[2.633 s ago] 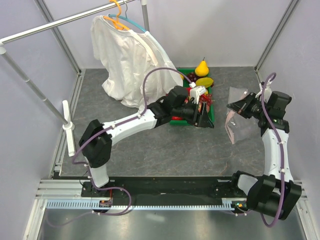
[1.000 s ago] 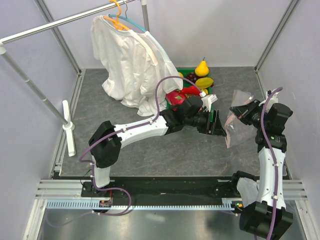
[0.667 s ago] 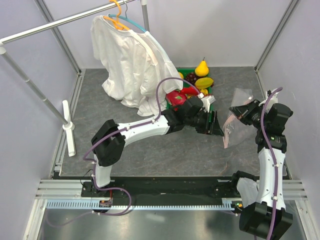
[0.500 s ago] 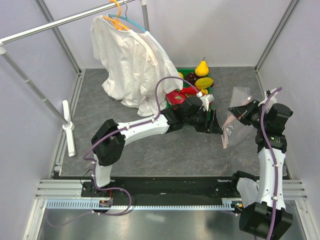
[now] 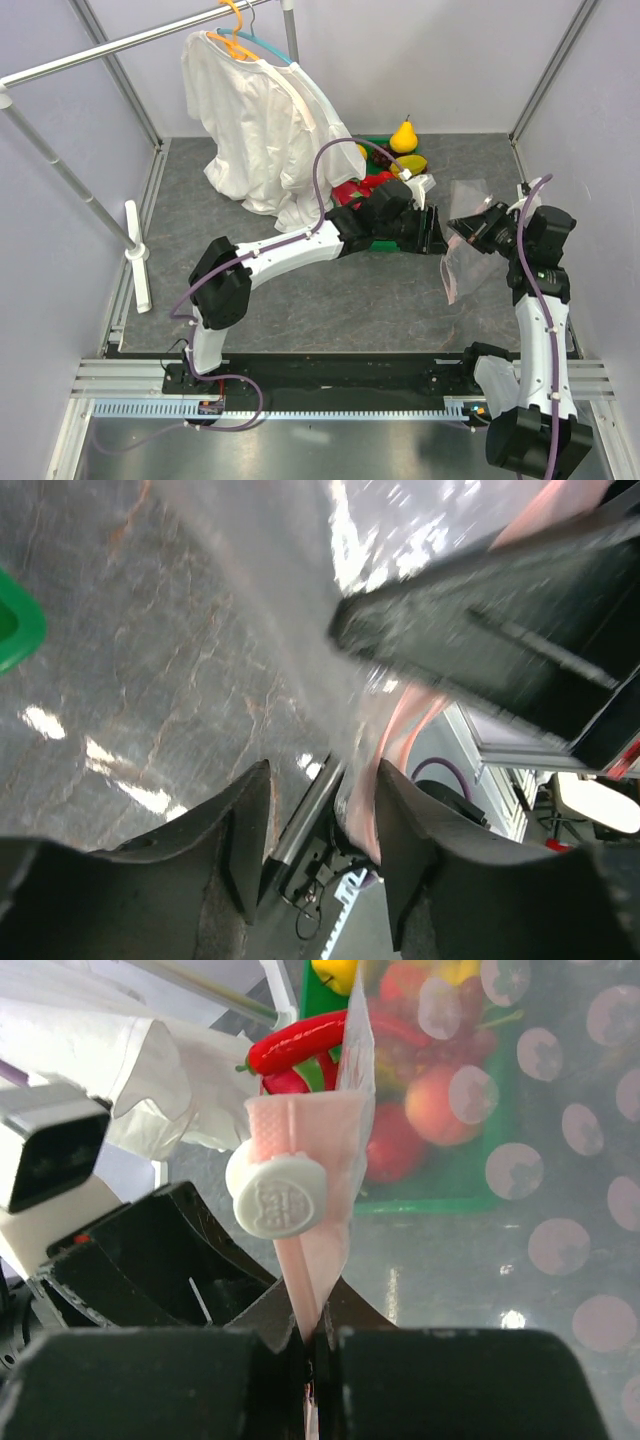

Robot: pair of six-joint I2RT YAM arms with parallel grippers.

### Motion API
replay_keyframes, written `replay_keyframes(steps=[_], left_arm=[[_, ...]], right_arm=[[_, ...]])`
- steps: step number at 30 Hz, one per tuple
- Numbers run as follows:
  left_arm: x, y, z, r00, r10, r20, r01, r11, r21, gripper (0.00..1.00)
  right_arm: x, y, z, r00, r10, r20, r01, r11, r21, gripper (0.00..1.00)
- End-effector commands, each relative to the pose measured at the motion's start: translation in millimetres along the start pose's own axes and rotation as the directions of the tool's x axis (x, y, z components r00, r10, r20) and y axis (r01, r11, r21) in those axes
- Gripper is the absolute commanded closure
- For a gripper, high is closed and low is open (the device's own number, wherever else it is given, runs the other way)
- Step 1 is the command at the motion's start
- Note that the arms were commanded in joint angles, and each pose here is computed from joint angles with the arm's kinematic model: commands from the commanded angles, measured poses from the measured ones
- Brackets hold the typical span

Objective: Place the food in the zip-top bag and seal the zipper
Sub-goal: Pick up the zipper food storage bag at the center of the board, then open the zipper of the food storage bag.

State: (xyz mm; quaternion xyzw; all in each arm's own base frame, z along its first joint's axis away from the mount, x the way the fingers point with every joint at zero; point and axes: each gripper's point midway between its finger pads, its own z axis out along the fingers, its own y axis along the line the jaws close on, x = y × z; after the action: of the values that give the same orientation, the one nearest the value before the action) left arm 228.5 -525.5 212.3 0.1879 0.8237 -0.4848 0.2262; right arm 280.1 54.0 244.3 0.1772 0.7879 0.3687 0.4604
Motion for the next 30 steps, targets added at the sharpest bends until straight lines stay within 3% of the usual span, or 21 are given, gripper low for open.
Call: replay_keyframes(steps=[1, 6, 9, 10, 12, 13, 17, 21, 27, 30], left_arm=[[-21, -16, 7, 0.993, 0.098, 0.059, -0.1, 0.994, 0.037, 0.5], [-20, -18, 9, 0.993, 0.108, 0.049, -0.111, 0.992, 0.058, 0.75], [-16, -18, 7, 0.996, 0.079, 0.032, -0.081, 0.994, 0.077, 0.95], [-11, -13, 7, 0.998, 0.065, 0.023, -0.066, 0.995, 0.068, 0.98], [-16, -6, 6, 0.999, 0.022, 0.031, -0.024, 0.998, 0.063, 0.98], [-19, -5, 4, 0.999, 0.012, 0.039, -0.014, 0.998, 0.061, 0.98], [-33, -7, 1, 0.997, 0.018, 0.074, -0.023, 0.998, 0.065, 0.98], [-31, -13, 5, 0.999, -0.011, 0.054, 0.006, 0.996, 0.094, 0.98], [-30, -9, 7, 0.998, -0.013, 0.059, 0.009, 0.997, 0.083, 0.98], [-31, -8, 7, 0.998, -0.018, 0.062, 0.013, 0.997, 0.076, 0.98]], right_arm=[[4, 4, 6, 0.999, 0.032, -0.016, -0.033, 0.999, -0.002, 1.0], [2, 4, 7, 0.999, 0.033, -0.017, -0.033, 0.999, 0.003, 1.0], [-2, 7, 8, 1.0, -0.007, -0.024, 0.007, 1.0, -0.009, 0.57], [0, 4, 7, 0.997, -0.068, -0.043, 0.068, 0.998, -0.002, 0.33], [-12, 11, 4, 0.983, -0.175, -0.053, 0.175, 0.985, -0.003, 0.1], [-9, 3, 1, 0.965, -0.248, -0.087, 0.251, 0.968, 0.025, 0.04], [-10, 3, -9, 0.879, -0.437, -0.191, 0.445, 0.896, -0.004, 0.02], [11, -5, -23, 0.813, -0.505, -0.289, 0.515, 0.856, -0.047, 0.12], [13, 2, -28, 0.837, -0.468, -0.285, 0.477, 0.878, -0.043, 0.24], [20, 12, -29, 0.843, -0.455, -0.286, 0.447, 0.889, -0.096, 0.25]])
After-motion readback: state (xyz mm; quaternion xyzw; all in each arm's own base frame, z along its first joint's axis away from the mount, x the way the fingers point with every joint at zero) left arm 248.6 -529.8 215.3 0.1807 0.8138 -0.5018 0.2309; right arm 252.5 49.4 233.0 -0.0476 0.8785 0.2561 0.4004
